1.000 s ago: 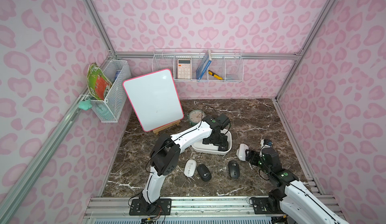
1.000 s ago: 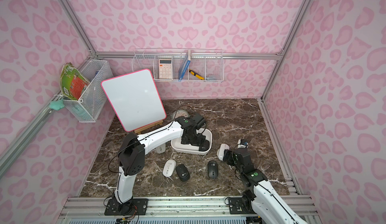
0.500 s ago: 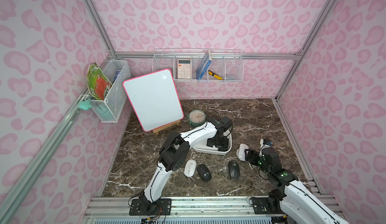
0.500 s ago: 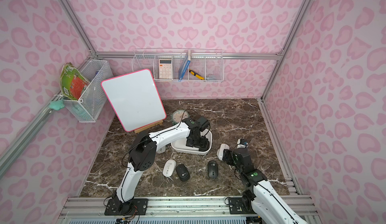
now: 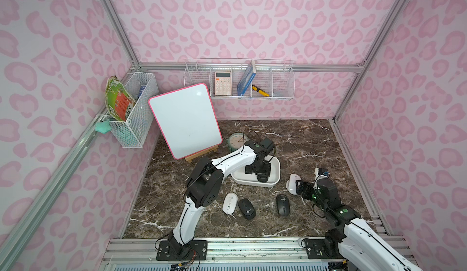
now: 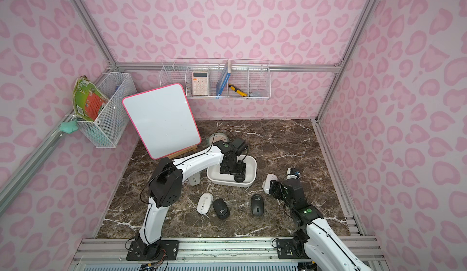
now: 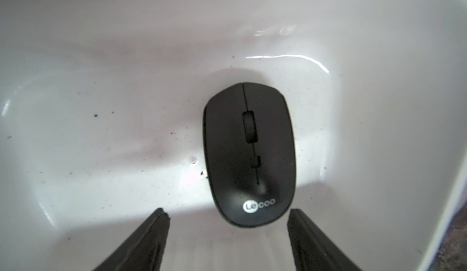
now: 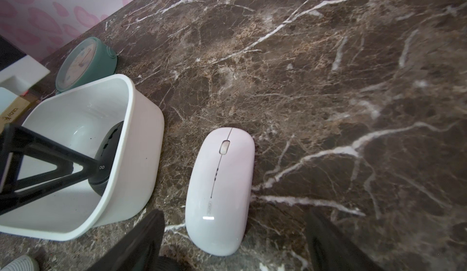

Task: Take out the mouse from the storage box
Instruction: Pick up the mouse from the storage box.

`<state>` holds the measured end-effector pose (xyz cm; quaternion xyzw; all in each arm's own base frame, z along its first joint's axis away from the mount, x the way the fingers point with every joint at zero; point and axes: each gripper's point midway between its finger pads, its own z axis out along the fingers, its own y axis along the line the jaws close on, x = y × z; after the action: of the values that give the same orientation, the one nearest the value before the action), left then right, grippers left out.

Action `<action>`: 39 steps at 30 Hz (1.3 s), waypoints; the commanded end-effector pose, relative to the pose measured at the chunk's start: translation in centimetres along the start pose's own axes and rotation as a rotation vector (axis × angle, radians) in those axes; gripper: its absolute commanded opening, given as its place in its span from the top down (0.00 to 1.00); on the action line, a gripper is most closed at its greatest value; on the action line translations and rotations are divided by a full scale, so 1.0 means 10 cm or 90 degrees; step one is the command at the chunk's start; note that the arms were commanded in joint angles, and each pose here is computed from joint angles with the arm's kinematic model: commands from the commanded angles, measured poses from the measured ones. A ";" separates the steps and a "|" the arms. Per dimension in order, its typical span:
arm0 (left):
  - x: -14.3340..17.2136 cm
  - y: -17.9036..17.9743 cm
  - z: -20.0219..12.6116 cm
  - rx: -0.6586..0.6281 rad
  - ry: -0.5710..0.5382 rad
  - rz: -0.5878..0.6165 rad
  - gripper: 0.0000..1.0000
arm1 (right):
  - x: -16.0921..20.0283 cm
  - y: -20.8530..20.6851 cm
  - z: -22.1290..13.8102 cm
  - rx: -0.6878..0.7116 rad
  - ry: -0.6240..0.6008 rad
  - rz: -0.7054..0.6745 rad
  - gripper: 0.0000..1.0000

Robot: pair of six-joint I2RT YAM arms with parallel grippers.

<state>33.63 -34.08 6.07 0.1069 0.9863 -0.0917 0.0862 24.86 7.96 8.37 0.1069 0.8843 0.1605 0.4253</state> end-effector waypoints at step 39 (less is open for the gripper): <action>-0.15 0.13 -0.21 -0.054 -0.054 -0.021 0.49 | -0.05 0.06 -0.04 -0.026 -0.025 -0.007 0.10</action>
<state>34.74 -32.99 7.22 0.0881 0.9881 -0.0550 0.1138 24.67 8.03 8.74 0.1023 0.8781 0.1687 0.4360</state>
